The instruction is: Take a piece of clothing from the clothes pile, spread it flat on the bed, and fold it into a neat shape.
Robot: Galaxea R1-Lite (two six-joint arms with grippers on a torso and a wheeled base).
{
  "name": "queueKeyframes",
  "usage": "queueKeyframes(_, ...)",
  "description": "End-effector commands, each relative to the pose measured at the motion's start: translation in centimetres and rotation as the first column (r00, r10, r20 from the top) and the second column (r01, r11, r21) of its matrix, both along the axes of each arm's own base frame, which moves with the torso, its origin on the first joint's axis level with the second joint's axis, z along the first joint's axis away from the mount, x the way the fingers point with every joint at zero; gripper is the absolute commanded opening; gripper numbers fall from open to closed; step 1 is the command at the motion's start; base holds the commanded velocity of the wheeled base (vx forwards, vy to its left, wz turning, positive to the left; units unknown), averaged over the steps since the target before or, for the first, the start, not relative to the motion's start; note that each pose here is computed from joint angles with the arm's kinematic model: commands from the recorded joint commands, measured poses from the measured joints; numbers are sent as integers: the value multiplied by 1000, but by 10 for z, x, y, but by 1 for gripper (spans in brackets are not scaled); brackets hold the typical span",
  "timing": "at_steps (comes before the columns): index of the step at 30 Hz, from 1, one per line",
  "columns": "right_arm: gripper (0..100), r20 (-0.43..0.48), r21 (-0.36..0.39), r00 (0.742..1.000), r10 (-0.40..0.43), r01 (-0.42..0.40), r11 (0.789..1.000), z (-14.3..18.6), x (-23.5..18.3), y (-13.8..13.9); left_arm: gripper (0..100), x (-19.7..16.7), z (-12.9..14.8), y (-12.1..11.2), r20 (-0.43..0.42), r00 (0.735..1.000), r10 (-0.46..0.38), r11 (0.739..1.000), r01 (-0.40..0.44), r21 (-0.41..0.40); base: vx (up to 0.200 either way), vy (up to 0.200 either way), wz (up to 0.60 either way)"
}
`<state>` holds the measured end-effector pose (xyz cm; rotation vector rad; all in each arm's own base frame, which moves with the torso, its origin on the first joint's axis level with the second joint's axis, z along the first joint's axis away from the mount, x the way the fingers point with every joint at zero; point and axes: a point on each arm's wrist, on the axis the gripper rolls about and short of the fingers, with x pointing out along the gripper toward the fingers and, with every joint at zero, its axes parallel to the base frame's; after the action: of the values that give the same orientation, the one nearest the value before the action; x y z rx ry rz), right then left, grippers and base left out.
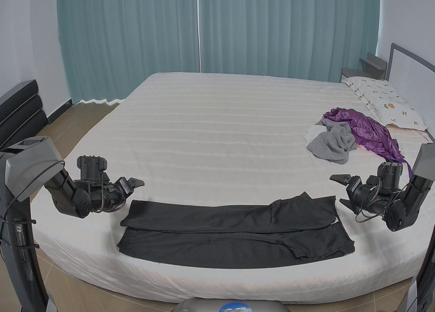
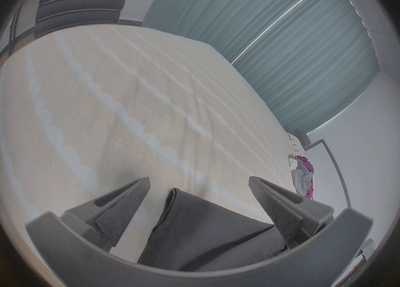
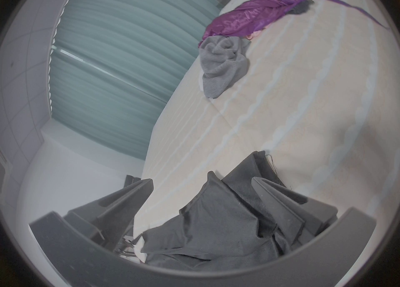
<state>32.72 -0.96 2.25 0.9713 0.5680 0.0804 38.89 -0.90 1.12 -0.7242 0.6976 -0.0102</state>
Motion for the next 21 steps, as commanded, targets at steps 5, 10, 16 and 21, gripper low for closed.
queueKeyframes(5,100,-46,44,998,-39,41,998,-8,-6,-10,100,-1,-18,-2,-48,999,-23,1000,22,-13,0,0,0)
queueKeyframes(10,100,-64,46,996,-54,57,997,-10,-11,-14,100,-4,-20,-3,-60,998,-25,1000,24,-14,0,0,0)
queueKeyframes(16,100,-69,48,996,-53,56,997,-11,-12,-14,100,-6,-21,-6,-63,997,-35,999,34,-12,0,0,0)
queueKeyframes(21,100,-77,48,996,-53,57,997,-13,-12,-14,100,-6,-21,-9,-64,997,-43,999,43,-11,0,0,0)
